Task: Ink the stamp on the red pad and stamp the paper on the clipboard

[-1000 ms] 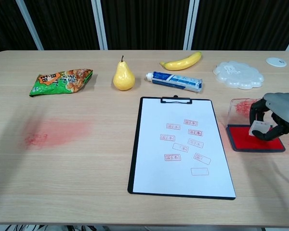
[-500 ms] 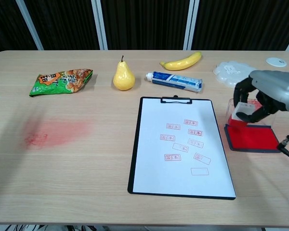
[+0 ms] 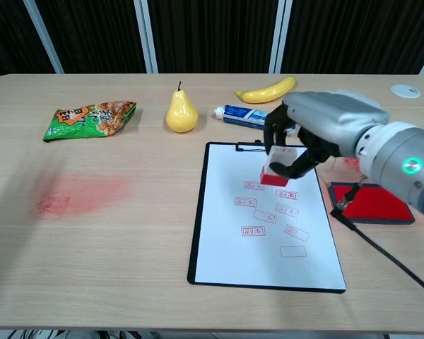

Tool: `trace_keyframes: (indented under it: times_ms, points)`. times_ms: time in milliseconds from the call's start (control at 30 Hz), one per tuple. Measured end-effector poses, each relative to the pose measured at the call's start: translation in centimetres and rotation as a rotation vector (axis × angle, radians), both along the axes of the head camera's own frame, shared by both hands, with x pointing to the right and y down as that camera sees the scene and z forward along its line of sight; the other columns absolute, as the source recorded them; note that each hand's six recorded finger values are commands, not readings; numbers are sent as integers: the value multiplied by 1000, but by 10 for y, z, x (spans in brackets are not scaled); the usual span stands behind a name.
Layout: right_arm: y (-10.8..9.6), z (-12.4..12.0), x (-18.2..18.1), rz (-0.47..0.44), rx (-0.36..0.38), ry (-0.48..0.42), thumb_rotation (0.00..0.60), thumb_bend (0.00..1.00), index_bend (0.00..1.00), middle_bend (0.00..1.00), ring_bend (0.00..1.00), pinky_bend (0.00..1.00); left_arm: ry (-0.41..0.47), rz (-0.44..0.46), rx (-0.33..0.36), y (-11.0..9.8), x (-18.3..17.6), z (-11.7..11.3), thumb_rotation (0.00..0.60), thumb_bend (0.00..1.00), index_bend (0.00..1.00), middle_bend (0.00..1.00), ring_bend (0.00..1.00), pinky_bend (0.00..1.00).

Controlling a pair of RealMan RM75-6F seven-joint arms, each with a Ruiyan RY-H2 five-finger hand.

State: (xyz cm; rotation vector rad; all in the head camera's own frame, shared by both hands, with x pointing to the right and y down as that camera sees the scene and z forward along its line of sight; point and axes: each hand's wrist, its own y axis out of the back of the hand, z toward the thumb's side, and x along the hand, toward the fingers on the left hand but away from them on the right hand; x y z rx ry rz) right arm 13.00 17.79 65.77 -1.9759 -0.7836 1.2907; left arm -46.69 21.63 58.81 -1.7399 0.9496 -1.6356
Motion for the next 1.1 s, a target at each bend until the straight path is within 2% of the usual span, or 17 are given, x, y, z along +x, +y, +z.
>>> trace_keyframes:
  times_ms: [267, 467, 1100]
  points:
    - [37, 14, -26, -79, -59, 3, 600, 747, 912, 873, 882, 875, 6, 2, -7, 0, 0, 0, 600, 40, 0, 0, 0, 0]
    - [55, 20, -31, -134, -72, 14, 600, 746, 912, 873, 882, 875, 9, 1, -6, 0, 0, -1, 600, 40, 0, 0, 0, 0]
    - [71, 35, -29, -167, -93, 38, 600, 745, 912, 873, 882, 875, 8, -4, -13, -1, -1, 0, 600, 40, 0, 0, 0, 0]
